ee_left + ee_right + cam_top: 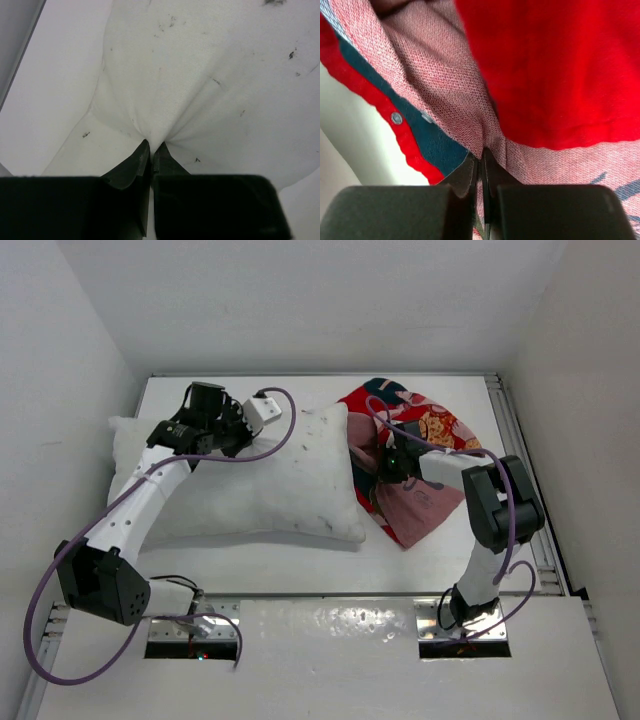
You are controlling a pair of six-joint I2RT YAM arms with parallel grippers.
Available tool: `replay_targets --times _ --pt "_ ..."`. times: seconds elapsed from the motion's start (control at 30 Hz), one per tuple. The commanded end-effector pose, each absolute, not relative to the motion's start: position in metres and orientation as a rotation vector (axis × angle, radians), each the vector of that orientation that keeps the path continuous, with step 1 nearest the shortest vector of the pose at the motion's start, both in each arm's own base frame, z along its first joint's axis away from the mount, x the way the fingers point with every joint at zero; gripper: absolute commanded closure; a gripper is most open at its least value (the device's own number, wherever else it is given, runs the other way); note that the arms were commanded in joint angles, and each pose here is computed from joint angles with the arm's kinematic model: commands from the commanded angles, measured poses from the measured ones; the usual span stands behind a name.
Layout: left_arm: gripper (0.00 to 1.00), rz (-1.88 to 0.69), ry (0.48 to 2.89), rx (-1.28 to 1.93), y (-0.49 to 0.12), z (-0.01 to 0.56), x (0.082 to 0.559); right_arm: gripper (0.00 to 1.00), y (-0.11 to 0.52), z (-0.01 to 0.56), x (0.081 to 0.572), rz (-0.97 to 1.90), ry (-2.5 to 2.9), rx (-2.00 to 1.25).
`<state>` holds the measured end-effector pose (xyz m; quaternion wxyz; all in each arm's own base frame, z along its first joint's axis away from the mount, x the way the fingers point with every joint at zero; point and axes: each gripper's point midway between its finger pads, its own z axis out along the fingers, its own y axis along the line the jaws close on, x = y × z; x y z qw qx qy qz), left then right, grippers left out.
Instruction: Put the pillow into the pillowcase
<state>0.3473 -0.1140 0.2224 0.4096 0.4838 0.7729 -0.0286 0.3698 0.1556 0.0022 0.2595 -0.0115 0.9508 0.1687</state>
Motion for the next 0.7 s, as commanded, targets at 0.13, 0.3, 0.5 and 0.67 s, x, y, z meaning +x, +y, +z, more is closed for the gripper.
replay_targets --times 0.13,0.3,0.5,0.67 --pt "1.00 -0.246 1.533 1.535 -0.178 0.271 0.305 1.00 0.158 0.121 0.432 0.435 2.222 0.031" --pt "1.00 -0.388 1.511 1.724 -0.210 0.237 0.273 1.00 0.157 0.175 0.419 0.419 2.109 -0.016" --pt "1.00 -0.340 1.579 1.677 -0.211 0.226 0.297 1.00 0.170 0.191 0.377 0.425 2.092 -0.200" --pt "1.00 -0.249 1.688 1.491 -0.205 0.231 0.345 1.00 0.173 0.192 0.341 0.436 2.088 -0.337"
